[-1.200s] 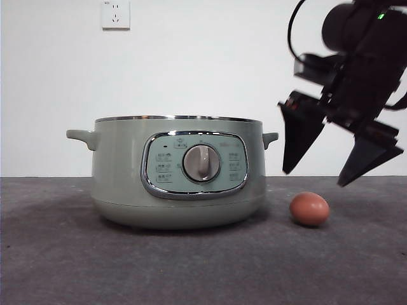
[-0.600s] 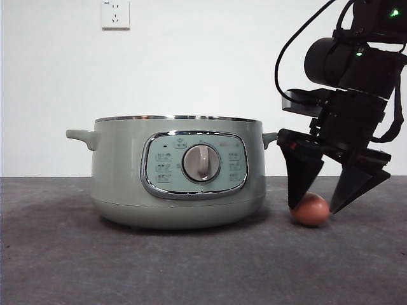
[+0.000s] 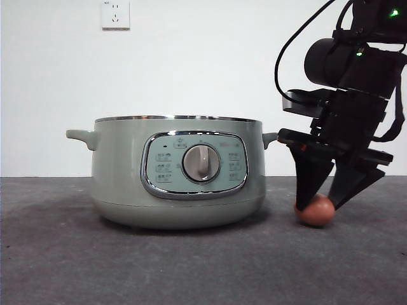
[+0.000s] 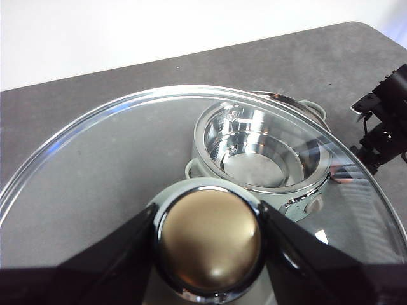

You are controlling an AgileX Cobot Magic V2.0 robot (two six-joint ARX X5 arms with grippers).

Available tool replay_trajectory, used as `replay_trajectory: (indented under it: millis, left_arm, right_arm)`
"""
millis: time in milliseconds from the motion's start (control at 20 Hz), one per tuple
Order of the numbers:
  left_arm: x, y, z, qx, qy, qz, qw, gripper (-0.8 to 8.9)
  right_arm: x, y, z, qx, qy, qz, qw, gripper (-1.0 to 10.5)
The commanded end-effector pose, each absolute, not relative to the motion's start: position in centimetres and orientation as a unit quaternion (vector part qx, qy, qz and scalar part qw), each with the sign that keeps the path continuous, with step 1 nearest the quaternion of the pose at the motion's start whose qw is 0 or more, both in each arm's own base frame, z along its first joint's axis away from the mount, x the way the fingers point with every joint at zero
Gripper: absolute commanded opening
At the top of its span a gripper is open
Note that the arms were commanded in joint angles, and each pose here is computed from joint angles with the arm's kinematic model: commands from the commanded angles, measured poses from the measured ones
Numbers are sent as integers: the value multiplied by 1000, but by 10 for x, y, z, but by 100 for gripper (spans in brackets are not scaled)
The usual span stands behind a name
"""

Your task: Pick up the egg,open the lid,put the egg in the pot,close the lid

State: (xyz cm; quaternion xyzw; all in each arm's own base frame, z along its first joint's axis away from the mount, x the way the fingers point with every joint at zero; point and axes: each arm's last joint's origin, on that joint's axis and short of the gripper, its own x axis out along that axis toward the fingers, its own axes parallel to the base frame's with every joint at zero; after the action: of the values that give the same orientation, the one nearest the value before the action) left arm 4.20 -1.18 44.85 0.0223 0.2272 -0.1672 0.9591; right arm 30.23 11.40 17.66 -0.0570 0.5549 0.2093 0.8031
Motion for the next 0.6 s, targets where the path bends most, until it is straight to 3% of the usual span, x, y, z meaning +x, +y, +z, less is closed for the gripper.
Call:
replay_trajectory:
  millis: [50, 400, 600]
  left_arm:
    - [39, -11, 454, 21, 197, -168, 966, -8]
    - [39, -11, 454, 24, 197, -169, 966, -8]
    - [40, -11, 454, 24, 198, -169, 965, -9]
  right_arm:
    - [295, 112, 195, -52, 540, 209, 814, -16]
    - [254, 100, 278, -29, 427, 229, 874, -16]
    - [248, 118, 321, -35, 360, 269, 893, -17]
